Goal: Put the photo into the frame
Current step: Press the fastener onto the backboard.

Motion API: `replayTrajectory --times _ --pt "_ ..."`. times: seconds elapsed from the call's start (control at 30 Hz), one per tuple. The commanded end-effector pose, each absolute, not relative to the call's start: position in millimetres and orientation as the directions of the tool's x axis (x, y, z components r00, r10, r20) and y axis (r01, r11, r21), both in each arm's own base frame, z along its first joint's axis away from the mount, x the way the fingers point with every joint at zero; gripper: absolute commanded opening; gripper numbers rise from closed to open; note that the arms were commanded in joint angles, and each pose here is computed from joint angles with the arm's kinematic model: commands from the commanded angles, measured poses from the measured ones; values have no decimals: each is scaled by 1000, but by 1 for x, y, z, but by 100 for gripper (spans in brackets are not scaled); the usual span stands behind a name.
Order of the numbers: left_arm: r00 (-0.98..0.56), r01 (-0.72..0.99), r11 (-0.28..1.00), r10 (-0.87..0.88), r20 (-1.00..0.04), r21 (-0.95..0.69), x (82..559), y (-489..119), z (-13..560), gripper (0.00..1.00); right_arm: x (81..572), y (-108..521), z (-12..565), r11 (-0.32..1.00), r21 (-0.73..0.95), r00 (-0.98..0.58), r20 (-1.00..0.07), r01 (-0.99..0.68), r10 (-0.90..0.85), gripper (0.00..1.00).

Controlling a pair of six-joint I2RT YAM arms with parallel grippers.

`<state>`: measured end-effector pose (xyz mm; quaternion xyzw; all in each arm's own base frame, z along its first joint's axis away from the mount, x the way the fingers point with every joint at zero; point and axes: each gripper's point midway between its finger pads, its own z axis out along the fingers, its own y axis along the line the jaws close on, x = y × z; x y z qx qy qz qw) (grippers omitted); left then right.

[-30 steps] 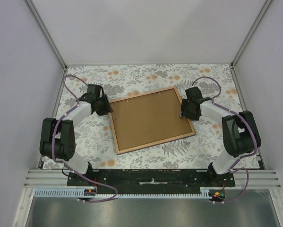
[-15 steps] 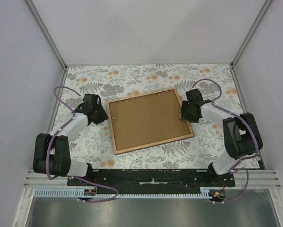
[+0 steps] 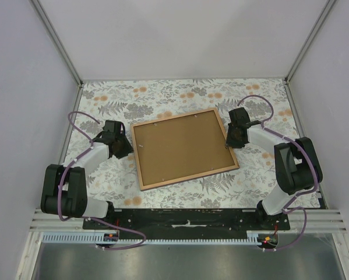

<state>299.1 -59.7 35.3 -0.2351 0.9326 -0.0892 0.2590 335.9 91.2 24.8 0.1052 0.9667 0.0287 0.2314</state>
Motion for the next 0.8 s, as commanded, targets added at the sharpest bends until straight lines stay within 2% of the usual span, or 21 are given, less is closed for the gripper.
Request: replayTrajectory --times 0.0,0.23,0.27,0.77 --pt "-707 -411 853 -521 -478 -321 310 -58 45 40 347 91 33 974 99 -854 -469 203 226 28" --pt "-697 -415 848 -529 -484 -329 313 -58 49 40 345 88 33 976 85 -855 -470 202 218 1" --pt "-695 -415 848 -529 -486 -329 314 -58 50 40 345 88 33 975 85 -855 -470 203 219 0" --pt "-683 -391 884 -466 -562 -258 342 -62 65 45 346 90 36 975 99 -853 -473 199 222 0"
